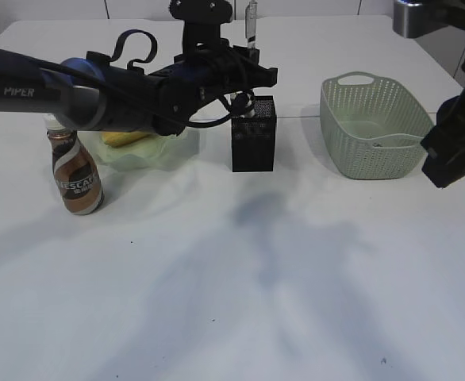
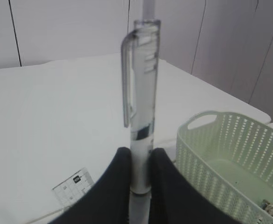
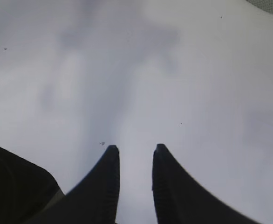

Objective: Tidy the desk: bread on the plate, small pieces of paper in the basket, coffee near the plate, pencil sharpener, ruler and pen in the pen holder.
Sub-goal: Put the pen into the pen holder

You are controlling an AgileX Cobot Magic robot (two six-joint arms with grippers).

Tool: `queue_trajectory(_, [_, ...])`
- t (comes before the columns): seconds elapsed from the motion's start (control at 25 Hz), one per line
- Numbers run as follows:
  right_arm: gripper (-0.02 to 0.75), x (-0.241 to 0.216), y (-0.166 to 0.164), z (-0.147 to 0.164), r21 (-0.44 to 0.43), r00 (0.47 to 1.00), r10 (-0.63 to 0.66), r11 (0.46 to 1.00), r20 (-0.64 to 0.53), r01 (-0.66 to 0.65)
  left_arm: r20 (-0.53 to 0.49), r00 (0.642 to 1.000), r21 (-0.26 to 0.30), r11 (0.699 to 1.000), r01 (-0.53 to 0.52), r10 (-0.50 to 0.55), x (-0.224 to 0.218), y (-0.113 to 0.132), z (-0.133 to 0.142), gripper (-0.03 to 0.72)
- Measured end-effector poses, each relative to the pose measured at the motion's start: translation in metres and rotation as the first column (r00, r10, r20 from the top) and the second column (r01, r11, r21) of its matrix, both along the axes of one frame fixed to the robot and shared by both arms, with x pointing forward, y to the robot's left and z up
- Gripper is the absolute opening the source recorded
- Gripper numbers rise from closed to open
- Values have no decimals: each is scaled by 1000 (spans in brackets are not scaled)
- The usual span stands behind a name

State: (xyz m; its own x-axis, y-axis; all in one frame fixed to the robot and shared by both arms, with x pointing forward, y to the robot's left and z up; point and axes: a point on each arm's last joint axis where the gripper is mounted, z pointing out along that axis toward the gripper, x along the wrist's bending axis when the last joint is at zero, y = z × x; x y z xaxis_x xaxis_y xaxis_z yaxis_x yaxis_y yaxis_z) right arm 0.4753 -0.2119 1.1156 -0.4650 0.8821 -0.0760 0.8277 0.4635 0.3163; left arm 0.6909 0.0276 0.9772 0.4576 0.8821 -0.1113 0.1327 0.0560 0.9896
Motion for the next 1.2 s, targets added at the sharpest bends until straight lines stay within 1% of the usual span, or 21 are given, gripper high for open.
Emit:
queue_trajectory(0.4, [213, 0, 0, 0, 1, 1000, 0, 1000, 1, 0, 41, 999, -19, 1000, -14, 15, 5, -2, -23, 62])
queue_trajectory(0.56, [213, 0, 0, 0, 1, 1000, 0, 1000, 1, 0, 36, 999, -14, 1000, -16, 16, 6, -2, -32, 64])
queue_trajectory(0.8, [213, 0, 0, 0, 1, 1000, 0, 1000, 1, 0, 33, 999, -11, 1000, -17, 18, 7, -2, -39, 71])
queue_trajectory(1.2, [213, 0, -1, 0, -11, 1000, 0, 1000, 6, 0, 33, 999, -10, 1000, -17, 18, 7, -2, -40, 75])
